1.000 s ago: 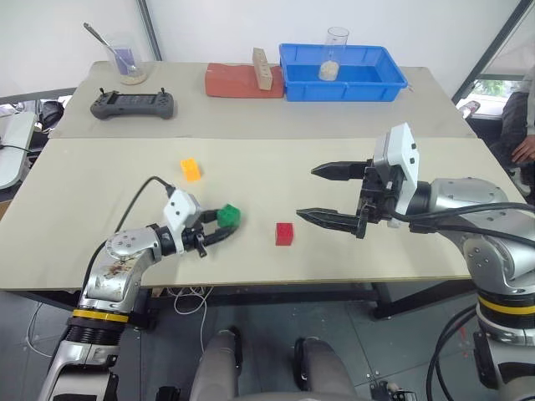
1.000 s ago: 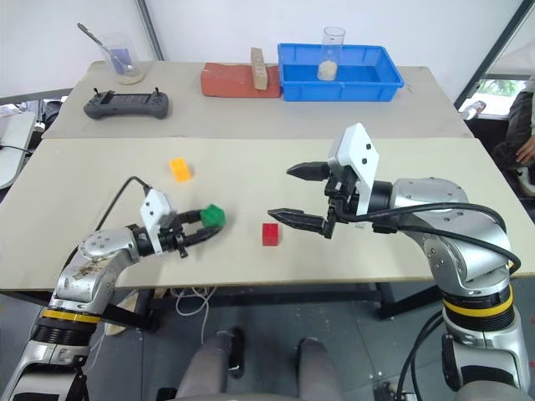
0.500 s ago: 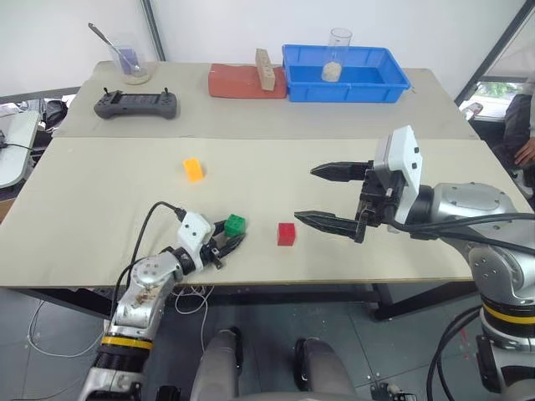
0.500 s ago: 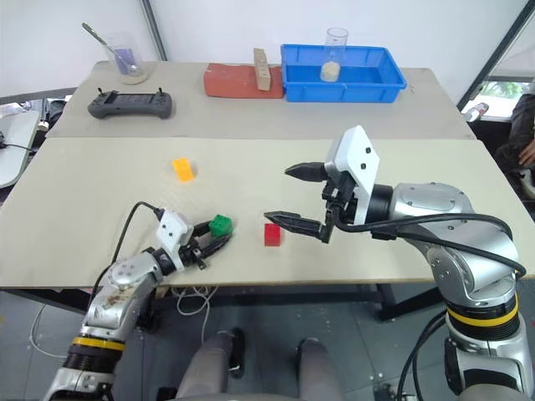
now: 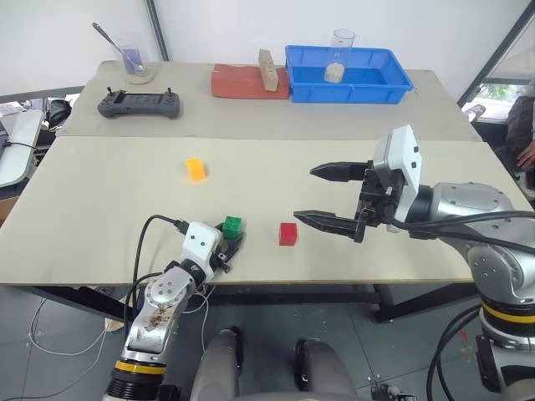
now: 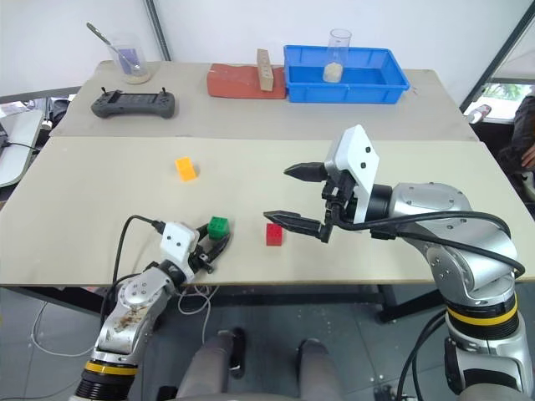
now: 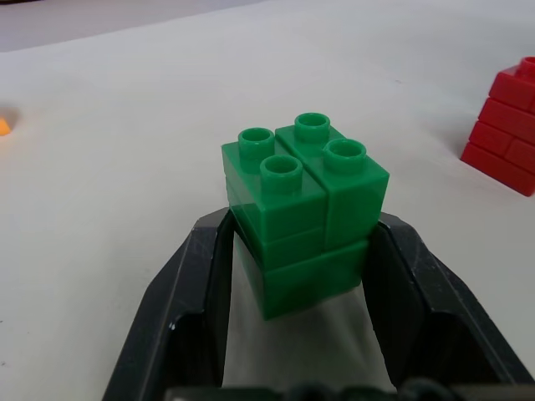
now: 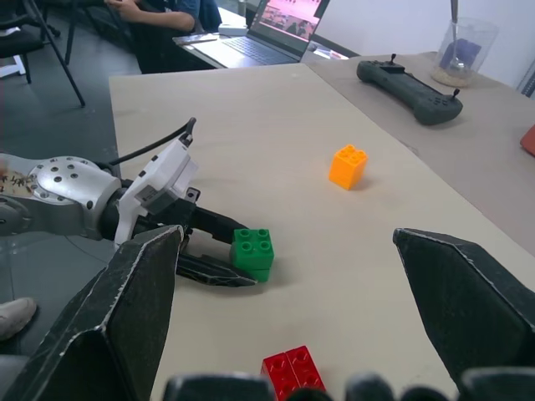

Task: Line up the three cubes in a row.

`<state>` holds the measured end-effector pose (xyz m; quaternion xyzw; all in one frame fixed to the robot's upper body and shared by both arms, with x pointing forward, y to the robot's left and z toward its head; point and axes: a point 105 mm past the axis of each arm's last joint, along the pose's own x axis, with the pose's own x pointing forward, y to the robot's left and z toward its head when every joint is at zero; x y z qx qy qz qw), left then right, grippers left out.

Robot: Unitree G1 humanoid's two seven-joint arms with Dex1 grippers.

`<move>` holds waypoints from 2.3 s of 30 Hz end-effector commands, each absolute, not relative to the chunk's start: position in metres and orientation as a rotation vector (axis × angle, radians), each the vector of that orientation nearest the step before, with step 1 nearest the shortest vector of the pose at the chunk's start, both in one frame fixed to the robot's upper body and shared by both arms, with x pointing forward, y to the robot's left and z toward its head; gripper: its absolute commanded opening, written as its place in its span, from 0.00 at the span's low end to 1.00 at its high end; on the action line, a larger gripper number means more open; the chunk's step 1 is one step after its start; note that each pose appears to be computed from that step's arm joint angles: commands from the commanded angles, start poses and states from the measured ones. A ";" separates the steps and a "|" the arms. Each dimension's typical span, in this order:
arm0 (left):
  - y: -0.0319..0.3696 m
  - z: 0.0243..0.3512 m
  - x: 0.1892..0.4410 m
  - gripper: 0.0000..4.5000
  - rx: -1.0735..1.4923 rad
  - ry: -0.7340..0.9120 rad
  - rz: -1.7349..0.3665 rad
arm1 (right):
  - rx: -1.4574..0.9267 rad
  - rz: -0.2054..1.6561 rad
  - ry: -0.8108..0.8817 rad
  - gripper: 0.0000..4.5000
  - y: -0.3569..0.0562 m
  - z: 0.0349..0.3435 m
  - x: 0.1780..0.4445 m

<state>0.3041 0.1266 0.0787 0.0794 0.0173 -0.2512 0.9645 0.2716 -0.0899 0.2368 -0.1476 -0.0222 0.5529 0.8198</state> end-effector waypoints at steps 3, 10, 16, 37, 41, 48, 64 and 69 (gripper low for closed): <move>0.120 0.085 0.304 0.40 0.183 0.003 -0.494 | -0.340 1.172 -0.090 1.00 -0.094 0.243 0.269; 0.112 0.081 0.302 0.71 0.156 0.009 -0.514 | -0.344 1.167 -0.090 1.00 -0.097 0.241 0.271; 0.120 0.076 0.290 0.99 0.154 0.039 -0.523 | -0.343 1.164 -0.091 1.00 -0.098 0.240 0.272; 0.188 0.139 0.380 0.99 0.125 -0.070 -0.100 | -0.358 1.135 -0.138 1.00 -0.076 0.257 0.286; 0.181 0.124 0.395 0.99 0.063 -0.039 0.007 | -0.341 1.141 -0.147 1.00 -0.071 0.263 0.285; 0.186 0.118 0.408 0.99 0.051 -0.037 0.143 | -0.352 1.147 -0.132 1.00 -0.068 0.264 0.281; 0.191 0.120 0.451 0.99 0.030 0.015 0.080 | -0.353 1.132 -0.134 1.00 -0.069 0.266 0.281; 0.194 0.120 0.453 0.80 0.031 0.017 0.099 | -0.351 1.125 -0.133 1.00 -0.069 0.265 0.282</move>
